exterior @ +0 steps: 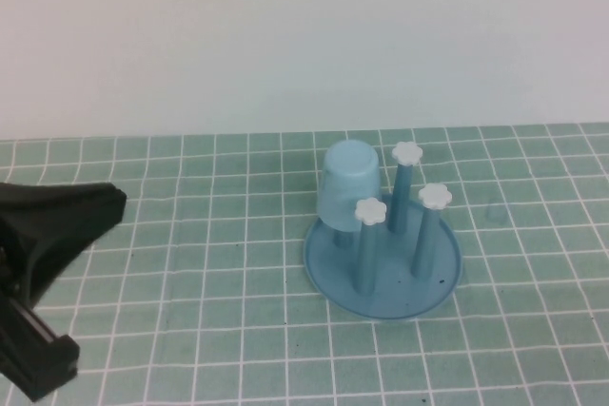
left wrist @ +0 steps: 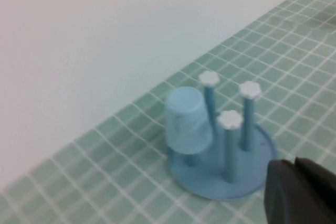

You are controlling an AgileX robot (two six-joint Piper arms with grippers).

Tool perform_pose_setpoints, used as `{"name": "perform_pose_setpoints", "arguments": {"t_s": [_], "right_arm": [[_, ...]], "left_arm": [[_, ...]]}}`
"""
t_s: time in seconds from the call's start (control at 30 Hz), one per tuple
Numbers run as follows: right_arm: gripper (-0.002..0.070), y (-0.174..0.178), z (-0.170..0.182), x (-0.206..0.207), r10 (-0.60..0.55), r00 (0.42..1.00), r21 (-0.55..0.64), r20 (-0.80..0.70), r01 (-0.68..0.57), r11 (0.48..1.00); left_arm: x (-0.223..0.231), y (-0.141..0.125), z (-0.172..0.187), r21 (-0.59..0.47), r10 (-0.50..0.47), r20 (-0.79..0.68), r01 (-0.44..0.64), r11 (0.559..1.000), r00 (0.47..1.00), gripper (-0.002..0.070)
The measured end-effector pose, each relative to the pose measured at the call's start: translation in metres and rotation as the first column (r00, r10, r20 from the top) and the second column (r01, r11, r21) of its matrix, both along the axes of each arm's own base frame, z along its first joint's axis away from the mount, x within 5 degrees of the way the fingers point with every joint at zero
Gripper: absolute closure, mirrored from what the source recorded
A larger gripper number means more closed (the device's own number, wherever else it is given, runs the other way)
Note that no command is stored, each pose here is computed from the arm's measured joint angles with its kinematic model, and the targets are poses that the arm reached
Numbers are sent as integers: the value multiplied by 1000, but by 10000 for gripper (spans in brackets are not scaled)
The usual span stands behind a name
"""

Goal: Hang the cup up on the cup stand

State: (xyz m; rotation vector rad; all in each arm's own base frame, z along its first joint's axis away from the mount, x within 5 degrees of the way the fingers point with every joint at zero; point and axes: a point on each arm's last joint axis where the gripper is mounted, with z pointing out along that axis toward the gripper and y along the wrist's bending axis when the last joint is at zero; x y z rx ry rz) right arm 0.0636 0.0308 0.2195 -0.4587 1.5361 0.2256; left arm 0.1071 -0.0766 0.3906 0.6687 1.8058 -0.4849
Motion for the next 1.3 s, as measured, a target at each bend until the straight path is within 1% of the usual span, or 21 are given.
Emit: {"name": "perform_pose_setpoints", "arguments": {"t_s": [0.03,0.1,0.17,0.23,0.3,0.4,0.47,0.6,0.67,0.73,0.77,0.83,0.9,1.3], "right_arm": [[678,0,0,0,0,1000,0,0,0,1000],[677,0,0,0,2,1000,0,0,-2,1000],[677,0,0,0,2,1000,2,0,-2,1000],[678,0,0,0,0,1000,2,-1,0,1000],[677,0,0,0,0,1000,2,-1,0,1000],[678,0,0,0,0,1000,2,-1,0,1000],[678,0,0,0,0,1000,2,-1,0,1000],[678,0,0,0,0,1000,2,-1,0,1000],[678,0,0,0,0,1000,2,-1,0,1000],[678,0,0,0,0,1000,2,-1,0,1000],[678,0,0,0,0,1000,2,-1,0,1000],[678,0,0,0,0,1000,2,-1,0,1000],[678,0,0,0,0,1000,2,-1,0,1000],[678,0,0,0,0,1000,2,-1,0,1000]], "left_arm": [[-1,2,0,21,12,29,-13,1000,1000,675],[-5,13,-2,55,67,114,-74,996,991,676],[-10,26,-12,18,160,171,-166,986,972,676],[-17,39,-26,-51,277,217,-273,961,936,676],[-22,50,-53,-93,381,225,-370,925,897,676],[-29,61,-96,-148,494,225,-472,869,840,676],[-34,65,-125,-178,542,215,-513,840,813,676],[-43,68,-175,-166,562,201,-537,827,803,676],[-47,68,-192,-158,559,198,-536,829,805,676],[-51,67,-192,-142,541,223,-522,841,811,676],[-53,66,-193,-88,515,243,-510,856,822,676],[-54,64,-203,14,476,197,-488,873,857,676],[-56,63,-209,59,456,148,-468,882,877,676],[-56,62,-210,57,454,139,-465,883,880,676]]}}
